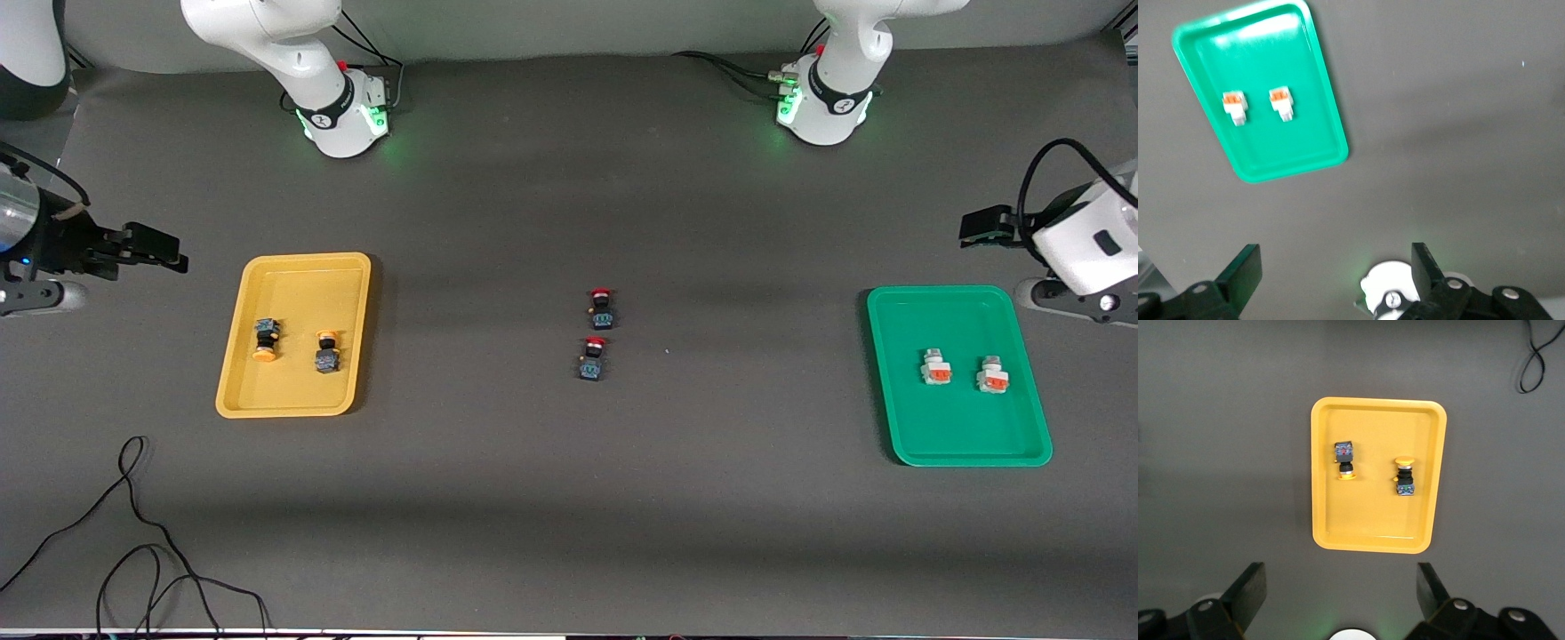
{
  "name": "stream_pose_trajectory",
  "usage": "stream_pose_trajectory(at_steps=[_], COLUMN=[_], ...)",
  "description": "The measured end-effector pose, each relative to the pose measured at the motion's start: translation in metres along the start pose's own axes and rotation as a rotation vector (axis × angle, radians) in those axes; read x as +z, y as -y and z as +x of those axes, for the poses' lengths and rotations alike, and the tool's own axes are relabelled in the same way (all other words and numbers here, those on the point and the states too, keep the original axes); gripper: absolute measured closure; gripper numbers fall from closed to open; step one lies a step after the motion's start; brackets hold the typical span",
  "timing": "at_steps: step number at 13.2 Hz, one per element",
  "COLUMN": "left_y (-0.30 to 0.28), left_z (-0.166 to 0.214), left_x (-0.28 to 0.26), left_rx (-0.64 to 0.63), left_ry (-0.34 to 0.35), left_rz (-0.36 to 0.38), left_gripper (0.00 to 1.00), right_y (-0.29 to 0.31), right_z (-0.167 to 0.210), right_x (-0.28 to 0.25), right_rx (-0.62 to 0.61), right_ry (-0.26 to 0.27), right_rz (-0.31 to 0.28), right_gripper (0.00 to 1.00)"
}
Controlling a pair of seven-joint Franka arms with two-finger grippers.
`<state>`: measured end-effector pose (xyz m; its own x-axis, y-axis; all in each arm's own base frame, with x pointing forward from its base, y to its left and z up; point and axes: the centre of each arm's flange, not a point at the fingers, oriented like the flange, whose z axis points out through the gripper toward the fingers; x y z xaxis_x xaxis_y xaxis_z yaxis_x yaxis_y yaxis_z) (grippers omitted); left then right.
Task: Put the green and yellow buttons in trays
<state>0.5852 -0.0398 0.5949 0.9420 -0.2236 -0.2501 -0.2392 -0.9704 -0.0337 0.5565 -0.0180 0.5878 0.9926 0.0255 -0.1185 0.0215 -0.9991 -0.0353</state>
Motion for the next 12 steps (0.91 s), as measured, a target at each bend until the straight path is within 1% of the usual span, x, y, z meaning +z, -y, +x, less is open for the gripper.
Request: stream_pose_trajectory(at_steps=[2, 3, 4, 6, 12], left_y=[-0.005, -0.006, -0.007, -0.011, -0.010], left_z=[0.002, -0.004, -0.011, -0.020, -0.017], left_x=[0.003, 0.009, 0.016, 0.022, 0.027], left_rx=[0.009, 0.012, 0.013, 0.017, 0.017], left_ry=[-0.086, -0.119, -0.137, -0.146, -0.136], left_rz=[0.017, 0.022, 0.023, 0.021, 0.019], left_gripper=[0.00, 0.00, 0.00, 0.00, 0.00], right_y=[-0.013, -0.015, -0.014, -0.011, -0.010], right_z=[-0.004, -0.004, -0.004, -0.004, -0.004], right_x=[0.000, 0.001, 0.000, -0.002, -0.005], right_rx=[0.022, 0.024, 0.022, 0.019, 0.018], right_ry=[0.000, 0.000, -0.001, -0.011, -0.021], right_rz=[0.004, 0.002, -0.007, -0.028, -0.032], right_gripper=[0.00, 0.00, 0.00, 0.00, 0.00])
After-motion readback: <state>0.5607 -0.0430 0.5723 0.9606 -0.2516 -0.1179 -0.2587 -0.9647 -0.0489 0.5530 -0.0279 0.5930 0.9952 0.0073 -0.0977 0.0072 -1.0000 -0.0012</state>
